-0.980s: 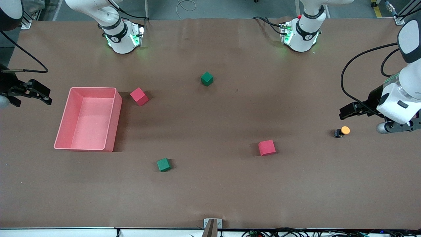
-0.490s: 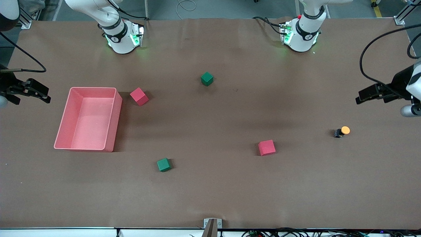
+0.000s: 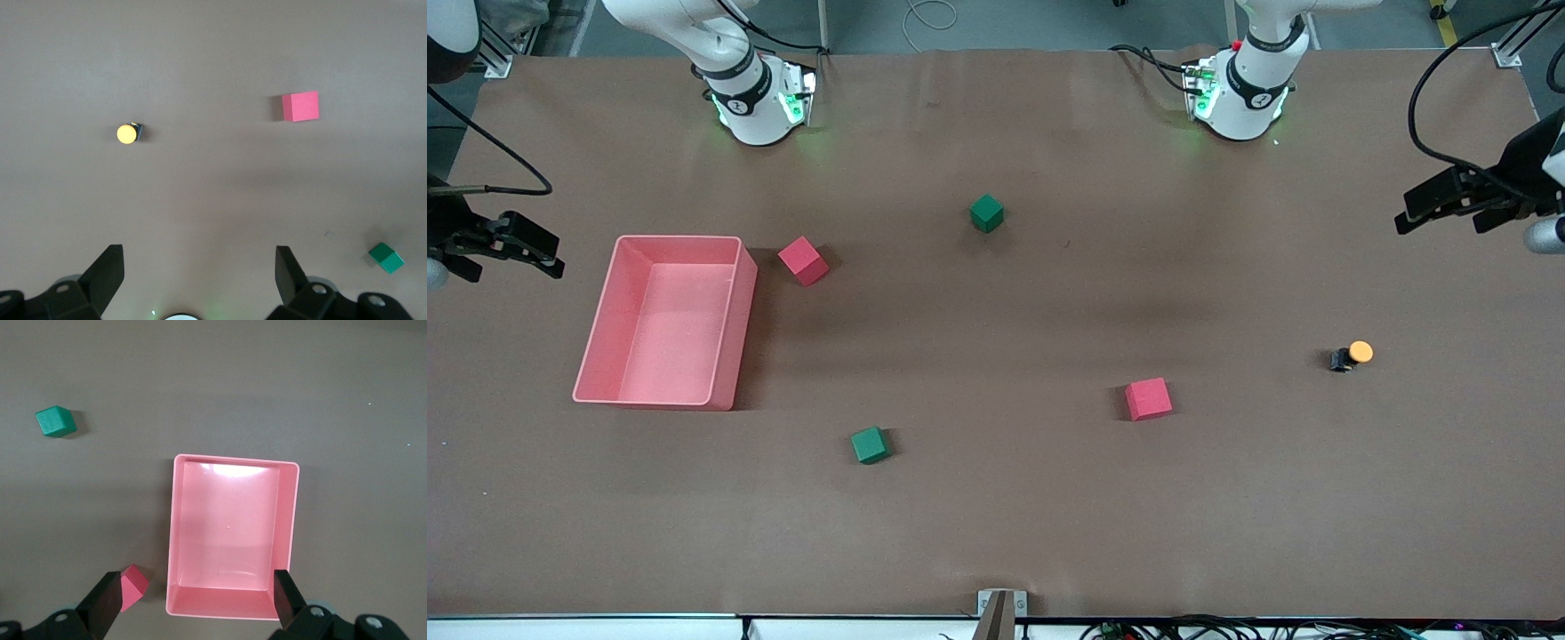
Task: Place and upright button with both arms
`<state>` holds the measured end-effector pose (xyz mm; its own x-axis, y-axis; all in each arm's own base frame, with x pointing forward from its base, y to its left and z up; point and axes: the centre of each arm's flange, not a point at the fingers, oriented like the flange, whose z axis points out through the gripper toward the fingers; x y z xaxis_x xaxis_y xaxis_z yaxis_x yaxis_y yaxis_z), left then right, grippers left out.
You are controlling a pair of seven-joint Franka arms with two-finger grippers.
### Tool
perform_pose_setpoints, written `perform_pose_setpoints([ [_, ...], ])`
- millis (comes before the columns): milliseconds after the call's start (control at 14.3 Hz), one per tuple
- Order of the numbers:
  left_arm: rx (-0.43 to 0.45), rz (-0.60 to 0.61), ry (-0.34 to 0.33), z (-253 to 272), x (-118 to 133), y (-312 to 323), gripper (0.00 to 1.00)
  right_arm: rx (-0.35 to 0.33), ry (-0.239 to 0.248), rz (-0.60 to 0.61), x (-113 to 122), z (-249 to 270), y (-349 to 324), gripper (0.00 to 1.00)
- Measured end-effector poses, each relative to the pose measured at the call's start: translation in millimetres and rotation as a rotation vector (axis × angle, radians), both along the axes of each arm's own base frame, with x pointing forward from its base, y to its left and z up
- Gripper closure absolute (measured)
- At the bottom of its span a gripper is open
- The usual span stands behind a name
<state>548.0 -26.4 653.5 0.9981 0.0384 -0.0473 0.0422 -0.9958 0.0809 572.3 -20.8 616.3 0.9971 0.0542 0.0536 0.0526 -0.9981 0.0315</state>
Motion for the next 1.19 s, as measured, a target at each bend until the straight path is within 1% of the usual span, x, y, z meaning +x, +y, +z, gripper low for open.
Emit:
perform_pose_setpoints([
  [140, 0.0, 0.0, 0.0, 4.0, -9.9, 1.4, 0.0, 0.0, 0.0, 0.0, 0.0, 0.0, 0.1, 0.0],
  [210, 0.015, -0.009, -0.003, 5.6, -13.4, -1.2, 0.0, 0.0, 0.0, 0.0, 0.0, 0.0, 0.1, 0.0],
  [350, 0.075, -0.044, -0.013, 9.8, -20.8, -16.9, 0.0, 0.0, 0.0, 0.0, 0.0, 0.0, -0.2, 0.0],
  [560, 0.095, -0.067, -0.032, 18.0, -28.2, -30.5, 0.0, 0.0, 0.001, -0.001, -0.1, -0.1, -0.4, 0.0],
  [910, 0.094, -0.06, -0.085, 20.7, -20.9, -15.1, 0.0, 0.0, 0.004, -0.002, -0.5, -0.4, -1.0, 0.0],
  [1050, 0.094, -0.056, -0.09, 19.8, -19.8, -12.4, 0.0, 0.001, 0.004, -0.002, -0.5, -0.5, -1.1, 0.0],
  [1190, 0.094, -0.081, -0.089, 18.7, -19.5, -10.6, 0.0, 0.001, 0.005, -0.002, -0.5, -0.6, -1.1, 0.0],
])
